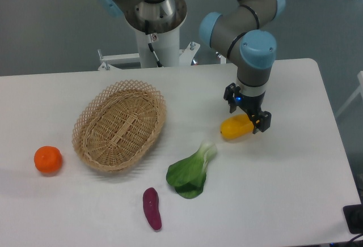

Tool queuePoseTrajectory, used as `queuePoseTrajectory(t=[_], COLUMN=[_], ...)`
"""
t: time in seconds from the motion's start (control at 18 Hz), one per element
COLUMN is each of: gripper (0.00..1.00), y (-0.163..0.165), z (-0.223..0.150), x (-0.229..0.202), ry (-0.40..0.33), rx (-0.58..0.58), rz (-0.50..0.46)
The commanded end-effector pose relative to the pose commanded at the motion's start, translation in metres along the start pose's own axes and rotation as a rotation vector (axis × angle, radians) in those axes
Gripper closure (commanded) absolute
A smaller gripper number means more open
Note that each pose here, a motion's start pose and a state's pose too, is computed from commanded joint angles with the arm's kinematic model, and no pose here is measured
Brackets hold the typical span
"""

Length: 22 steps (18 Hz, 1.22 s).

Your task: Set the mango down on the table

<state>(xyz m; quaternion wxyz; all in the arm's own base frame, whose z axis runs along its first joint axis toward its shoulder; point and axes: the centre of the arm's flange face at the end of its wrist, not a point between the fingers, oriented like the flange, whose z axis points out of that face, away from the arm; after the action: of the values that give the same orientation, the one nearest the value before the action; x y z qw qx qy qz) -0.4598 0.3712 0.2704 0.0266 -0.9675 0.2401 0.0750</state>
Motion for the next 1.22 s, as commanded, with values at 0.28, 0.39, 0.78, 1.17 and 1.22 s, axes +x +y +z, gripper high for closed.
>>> queuePoseTrajectory(t=[0.28,0.39,0.78,1.17,1.22], gripper=[0.0,0.0,0.0,0.0,0.0], y=[-0.002,-0.002,-0.008,-0.021,-0.022], z=[-0.009,-0.012,-0.023,-0.028,-0.028], x=[-0.022,-0.032,-0.054,-0.069,-0.068], ry=[-0.035,-0.048,-0.015,0.062,0.064], rx=[0.001,0.001,0.005,0.005,0.005], rz=[0.004,0.004,-0.029,-0.087,-0.086])
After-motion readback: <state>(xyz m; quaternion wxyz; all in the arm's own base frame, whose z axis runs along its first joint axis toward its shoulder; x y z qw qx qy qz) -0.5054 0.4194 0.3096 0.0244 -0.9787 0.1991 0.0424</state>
